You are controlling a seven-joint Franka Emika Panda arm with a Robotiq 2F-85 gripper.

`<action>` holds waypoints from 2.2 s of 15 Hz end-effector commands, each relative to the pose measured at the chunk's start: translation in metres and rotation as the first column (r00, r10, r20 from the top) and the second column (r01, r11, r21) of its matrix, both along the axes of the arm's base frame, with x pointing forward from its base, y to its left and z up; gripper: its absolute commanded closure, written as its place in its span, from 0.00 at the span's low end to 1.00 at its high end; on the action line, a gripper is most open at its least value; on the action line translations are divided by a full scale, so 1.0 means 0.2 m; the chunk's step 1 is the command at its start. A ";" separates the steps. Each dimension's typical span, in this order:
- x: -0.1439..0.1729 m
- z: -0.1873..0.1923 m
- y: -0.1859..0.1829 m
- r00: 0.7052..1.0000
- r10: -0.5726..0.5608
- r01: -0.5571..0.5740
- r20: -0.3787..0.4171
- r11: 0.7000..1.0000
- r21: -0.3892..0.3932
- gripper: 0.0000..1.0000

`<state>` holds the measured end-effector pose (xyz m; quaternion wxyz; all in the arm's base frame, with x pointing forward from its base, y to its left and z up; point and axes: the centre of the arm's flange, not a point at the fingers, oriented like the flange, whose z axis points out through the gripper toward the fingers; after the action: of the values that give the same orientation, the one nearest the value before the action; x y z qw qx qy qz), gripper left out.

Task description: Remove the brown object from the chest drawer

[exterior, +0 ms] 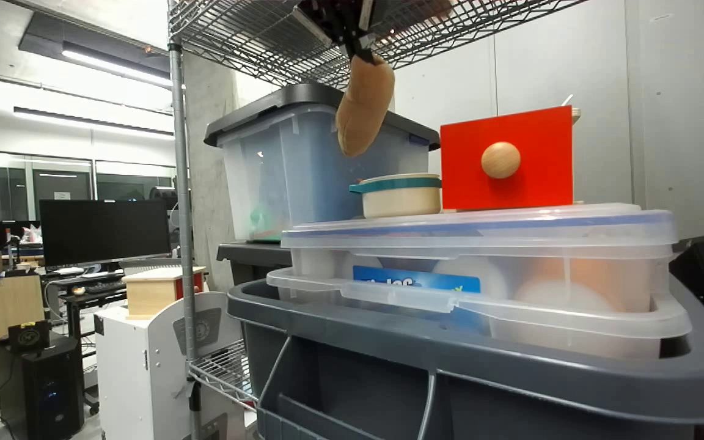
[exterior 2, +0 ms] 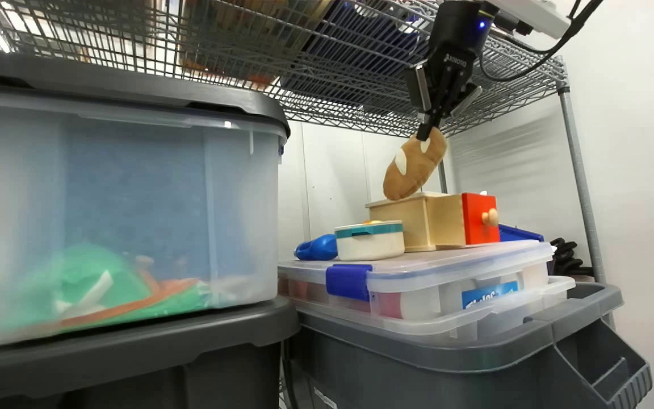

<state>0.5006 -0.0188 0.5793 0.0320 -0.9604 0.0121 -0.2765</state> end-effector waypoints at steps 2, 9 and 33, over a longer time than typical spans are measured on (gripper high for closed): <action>-0.09 -0.13 0.07 0.999 0.015 -0.014 -0.052 1.000 0.016 0.98; -0.14 -0.30 0.03 0.992 0.004 -0.003 -0.123 1.000 0.009 0.98; 0.17 -0.48 -0.20 0.983 -0.074 0.078 -0.168 0.997 0.014 0.66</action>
<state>0.5270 -0.0590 0.4760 0.0263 -0.9797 0.0621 -0.1889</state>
